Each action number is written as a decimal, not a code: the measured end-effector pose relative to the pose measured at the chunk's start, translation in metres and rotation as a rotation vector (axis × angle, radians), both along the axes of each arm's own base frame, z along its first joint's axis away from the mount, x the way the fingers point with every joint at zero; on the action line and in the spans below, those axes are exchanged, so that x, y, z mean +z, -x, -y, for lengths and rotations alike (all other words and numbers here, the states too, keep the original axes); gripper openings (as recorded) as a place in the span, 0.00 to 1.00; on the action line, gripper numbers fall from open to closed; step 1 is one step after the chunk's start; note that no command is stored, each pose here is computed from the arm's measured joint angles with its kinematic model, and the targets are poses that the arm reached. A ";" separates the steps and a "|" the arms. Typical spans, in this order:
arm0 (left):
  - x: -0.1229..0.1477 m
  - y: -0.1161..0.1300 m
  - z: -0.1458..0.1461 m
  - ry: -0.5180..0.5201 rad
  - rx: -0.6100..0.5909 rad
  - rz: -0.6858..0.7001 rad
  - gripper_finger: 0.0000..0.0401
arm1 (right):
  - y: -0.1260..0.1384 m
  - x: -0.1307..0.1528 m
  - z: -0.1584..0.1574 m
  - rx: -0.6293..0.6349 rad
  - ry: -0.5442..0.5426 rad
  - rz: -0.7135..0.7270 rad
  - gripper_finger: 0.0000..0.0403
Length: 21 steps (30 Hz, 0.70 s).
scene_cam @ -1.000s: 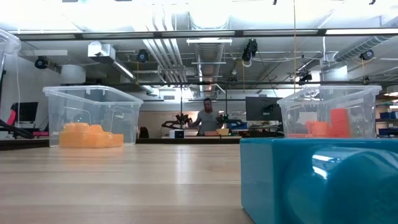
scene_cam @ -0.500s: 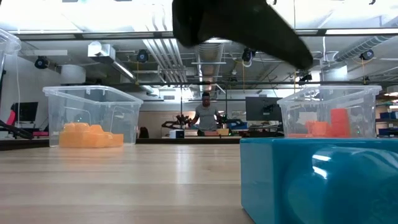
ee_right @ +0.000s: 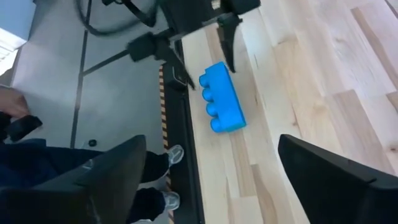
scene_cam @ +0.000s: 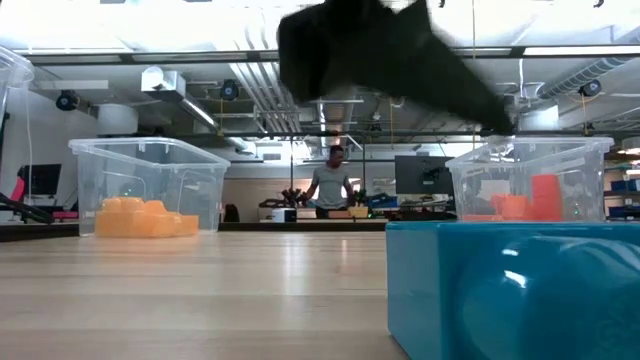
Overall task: Sort blocks
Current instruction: Put the blue game piece into the bottom left transparent bin
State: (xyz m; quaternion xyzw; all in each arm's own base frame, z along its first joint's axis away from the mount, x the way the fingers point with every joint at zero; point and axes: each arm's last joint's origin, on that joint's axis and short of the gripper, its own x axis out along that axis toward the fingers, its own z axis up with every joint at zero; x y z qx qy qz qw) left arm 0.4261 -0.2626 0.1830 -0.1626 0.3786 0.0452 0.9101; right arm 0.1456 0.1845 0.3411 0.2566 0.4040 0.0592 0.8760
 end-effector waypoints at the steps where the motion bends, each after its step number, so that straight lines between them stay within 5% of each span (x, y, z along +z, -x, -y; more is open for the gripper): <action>1: 0.003 -0.002 0.001 0.020 0.011 0.014 0.71 | 0.000 -0.001 0.000 -0.002 -0.001 -0.002 0.87; 15: 0.022 -0.008 0.005 0.085 -0.025 0.060 0.72 | 0.000 -0.011 0.000 -0.018 0.011 -0.027 0.91; 21: 0.016 -0.006 0.005 0.105 -0.075 0.017 0.87 | 0.000 -0.013 0.000 -0.019 0.013 -0.030 0.91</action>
